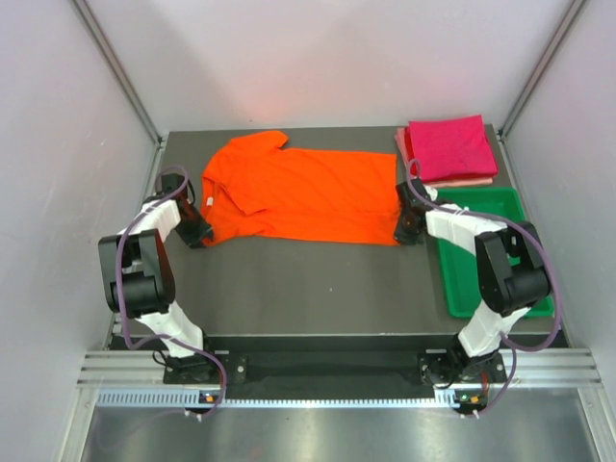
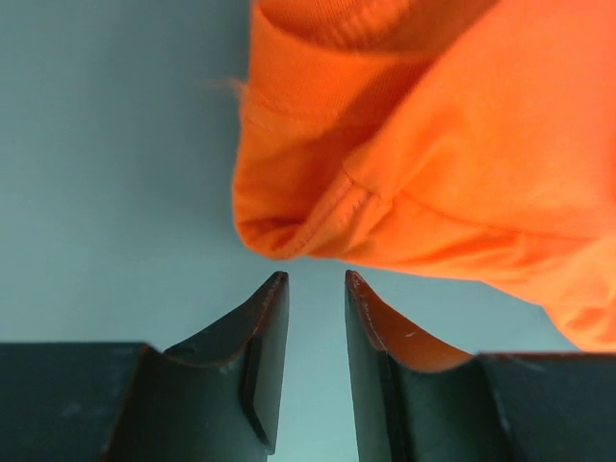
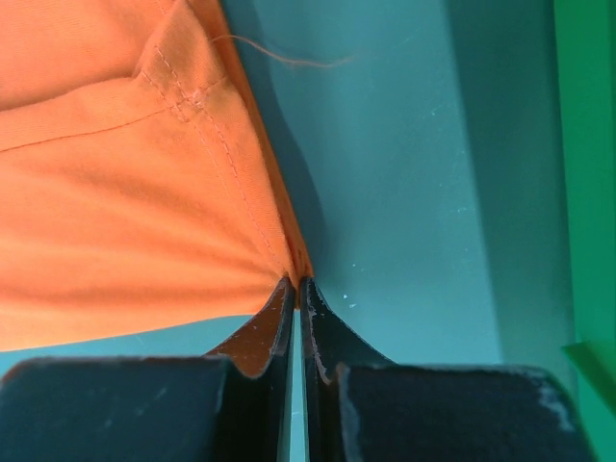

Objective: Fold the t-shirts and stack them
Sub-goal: Fold the tshirt

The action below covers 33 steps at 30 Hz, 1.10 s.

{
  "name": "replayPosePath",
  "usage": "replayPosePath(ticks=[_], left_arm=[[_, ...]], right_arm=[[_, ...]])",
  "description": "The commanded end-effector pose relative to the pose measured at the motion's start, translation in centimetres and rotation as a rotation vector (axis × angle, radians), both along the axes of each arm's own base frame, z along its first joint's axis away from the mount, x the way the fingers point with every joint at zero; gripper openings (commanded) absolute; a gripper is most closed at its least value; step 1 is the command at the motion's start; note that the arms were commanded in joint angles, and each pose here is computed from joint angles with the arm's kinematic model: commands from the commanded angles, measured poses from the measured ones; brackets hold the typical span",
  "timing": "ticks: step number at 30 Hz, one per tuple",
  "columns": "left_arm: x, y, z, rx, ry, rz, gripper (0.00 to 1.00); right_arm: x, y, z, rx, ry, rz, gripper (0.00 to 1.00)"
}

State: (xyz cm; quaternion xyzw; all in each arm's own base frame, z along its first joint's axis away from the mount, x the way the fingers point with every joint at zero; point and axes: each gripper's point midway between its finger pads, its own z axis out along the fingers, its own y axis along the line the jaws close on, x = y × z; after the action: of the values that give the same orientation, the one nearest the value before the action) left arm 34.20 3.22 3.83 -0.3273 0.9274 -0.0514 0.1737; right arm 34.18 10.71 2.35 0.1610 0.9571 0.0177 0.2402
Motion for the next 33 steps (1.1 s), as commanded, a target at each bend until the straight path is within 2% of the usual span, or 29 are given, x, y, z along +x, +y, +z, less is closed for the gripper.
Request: replayPosePath(ticks=[1,5,8,15,18,20,23,26,27,30,31,33], left_arm=[[2.2,2.2,1.7,0.094,-0.059,0.043,0.35],[2.3,4.2,2.3,0.204,-0.069,0.058,0.39],[2.1,4.9,1.7,0.236,-0.030,0.061,0.34],[1.5,4.3,-0.9,0.201,0.049,0.033,0.11],[1.1,5.3,-0.7,0.253,0.076,0.050,0.02],[0.7,6.7,0.1,0.330,0.102,0.077,0.00],[1.3,7.7,2.3,0.384,0.080,0.098,0.00],[3.3,7.1,5.0,0.361,-0.019,0.062,0.10],[4.4,5.2,6.0,0.275,-0.087,0.005,0.17],[7.6,-0.3,7.9,0.068,-0.240,-0.156,0.25],[8.5,-1.2,8.5,0.032,-0.266,-0.163,0.29],[9.8,-3.1,8.0,-0.020,-0.271,-0.194,0.31]], right_arm=[[0.3,-0.5,1.3,-0.034,-0.047,0.018,0.00],[0.0,-0.6,1.5,-0.030,-0.055,0.029,0.00],[-0.2,-0.5,1.6,-0.027,-0.058,0.036,0.00],[-1.7,-1.1,1.7,-0.036,-0.051,0.053,0.00],[-2.4,-1.5,1.7,-0.046,-0.048,0.049,0.00],[-2.7,-1.7,1.6,-0.049,-0.046,0.049,0.00],[-3.2,-1.7,1.5,-0.044,-0.040,0.056,0.00],[-3.6,-1.7,1.5,-0.042,-0.032,0.059,0.00],[-3.8,-1.9,1.5,-0.047,-0.035,0.059,0.00],[-4.2,-2.0,1.7,-0.045,-0.044,0.058,0.00],[-4.3,-2.0,1.6,-0.042,-0.044,0.060,0.00],[-4.2,-2.0,1.7,-0.041,-0.049,0.058,0.00]])
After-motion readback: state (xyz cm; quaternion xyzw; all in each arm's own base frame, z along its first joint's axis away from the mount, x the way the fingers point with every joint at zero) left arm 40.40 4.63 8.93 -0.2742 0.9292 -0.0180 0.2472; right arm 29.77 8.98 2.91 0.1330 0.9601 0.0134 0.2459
